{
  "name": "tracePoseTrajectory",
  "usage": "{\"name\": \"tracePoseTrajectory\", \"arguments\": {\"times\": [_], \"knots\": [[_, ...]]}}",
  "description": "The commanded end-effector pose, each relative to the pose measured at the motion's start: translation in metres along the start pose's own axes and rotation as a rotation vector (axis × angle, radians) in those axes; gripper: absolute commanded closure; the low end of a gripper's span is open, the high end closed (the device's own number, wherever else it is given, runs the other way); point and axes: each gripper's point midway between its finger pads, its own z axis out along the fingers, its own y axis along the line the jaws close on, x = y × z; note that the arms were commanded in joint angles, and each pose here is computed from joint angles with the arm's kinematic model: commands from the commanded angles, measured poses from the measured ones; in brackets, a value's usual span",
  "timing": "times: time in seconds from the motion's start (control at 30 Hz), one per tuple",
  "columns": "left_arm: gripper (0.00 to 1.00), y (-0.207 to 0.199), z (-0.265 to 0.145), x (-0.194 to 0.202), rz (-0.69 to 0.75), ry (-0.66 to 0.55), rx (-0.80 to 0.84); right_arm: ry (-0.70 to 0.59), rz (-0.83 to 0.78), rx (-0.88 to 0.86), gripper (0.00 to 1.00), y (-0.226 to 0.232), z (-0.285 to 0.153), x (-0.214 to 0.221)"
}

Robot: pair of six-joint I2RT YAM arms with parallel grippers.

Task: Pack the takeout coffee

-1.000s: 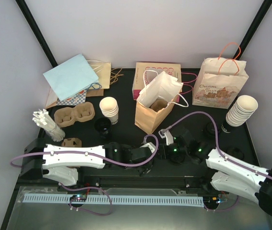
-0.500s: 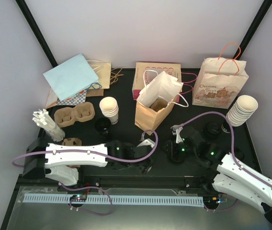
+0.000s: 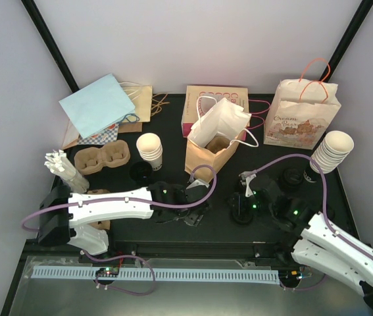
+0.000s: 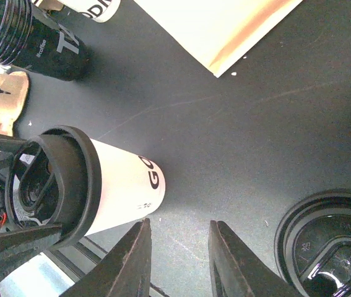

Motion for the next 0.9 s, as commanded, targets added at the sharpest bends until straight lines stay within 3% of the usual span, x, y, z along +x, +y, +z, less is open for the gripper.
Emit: {"name": "tracePoseTrajectory", "arguments": {"times": [0.0, 0.43, 0.87], "knots": [[0.40, 0.007, 0.002, -0.007, 0.019, 0.001, -0.039, -0.033, -0.005, 0.007, 0.72, 0.001, -0.006, -0.008], [0.40, 0.001, 0.016, 0.003, 0.015, 0.033, -0.002, -0.017, -0.014, -0.007, 0.72, 0.002, -0.004, -0.005], [0.32, -0.001, 0.019, 0.007, 0.005, 0.052, 0.032, -0.011, -0.022, -0.012, 0.71, 0.004, -0.003, -0.005]]}}
